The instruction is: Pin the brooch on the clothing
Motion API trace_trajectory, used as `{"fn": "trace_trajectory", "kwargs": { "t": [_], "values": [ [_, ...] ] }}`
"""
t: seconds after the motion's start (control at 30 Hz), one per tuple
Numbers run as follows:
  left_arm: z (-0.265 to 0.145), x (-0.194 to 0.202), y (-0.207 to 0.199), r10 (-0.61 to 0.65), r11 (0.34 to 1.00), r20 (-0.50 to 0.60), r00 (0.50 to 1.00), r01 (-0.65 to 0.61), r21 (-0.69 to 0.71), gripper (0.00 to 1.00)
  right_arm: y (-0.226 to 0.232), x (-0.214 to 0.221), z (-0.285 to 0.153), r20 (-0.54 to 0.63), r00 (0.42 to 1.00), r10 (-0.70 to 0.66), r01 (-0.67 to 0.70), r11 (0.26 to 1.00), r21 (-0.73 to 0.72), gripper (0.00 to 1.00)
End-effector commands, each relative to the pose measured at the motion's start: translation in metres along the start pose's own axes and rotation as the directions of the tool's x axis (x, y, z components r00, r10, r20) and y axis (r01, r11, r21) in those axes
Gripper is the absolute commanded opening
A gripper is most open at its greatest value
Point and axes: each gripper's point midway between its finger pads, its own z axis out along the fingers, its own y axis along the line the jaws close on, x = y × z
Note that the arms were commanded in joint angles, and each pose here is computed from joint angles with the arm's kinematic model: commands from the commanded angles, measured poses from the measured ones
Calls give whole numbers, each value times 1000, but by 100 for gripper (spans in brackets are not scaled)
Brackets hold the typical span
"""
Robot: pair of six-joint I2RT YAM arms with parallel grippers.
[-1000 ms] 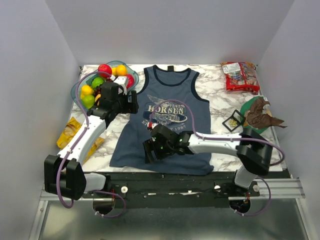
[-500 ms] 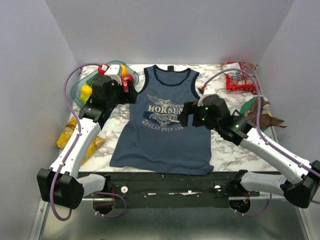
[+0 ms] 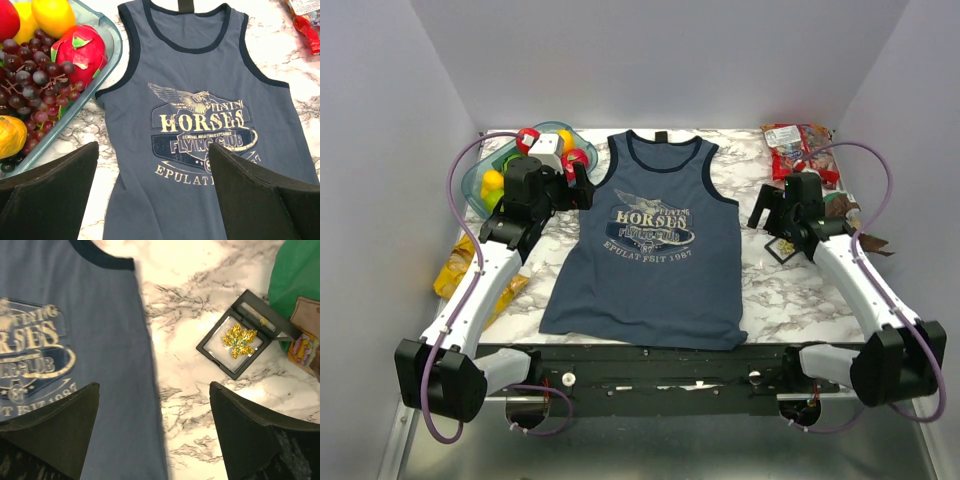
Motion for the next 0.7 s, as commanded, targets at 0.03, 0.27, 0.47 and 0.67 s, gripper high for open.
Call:
{"fn": "trace_trajectory", "kwargs": {
  "t": [0.03,0.27,0.47,0.67],
  "values": [
    [-3,-9,-8,-3,999,34,999,2,43,99,-30,18,39,-75,994,78,-67,988,136,94],
    [-5,-8,-15,-22,997,29,999,20,80,99,-66,25,69,-105,986,133,-100,956,277,88],
    [-3,-6,-24,-50,990,20,999,47,129,99,-87,22,81,-100,986,133,-93,938,334,84],
    [-1,-4,-24,-53,990,13,998,51,128,99,-109,33,99,-151,977,152,-86,923,375,76]
  ]
}}
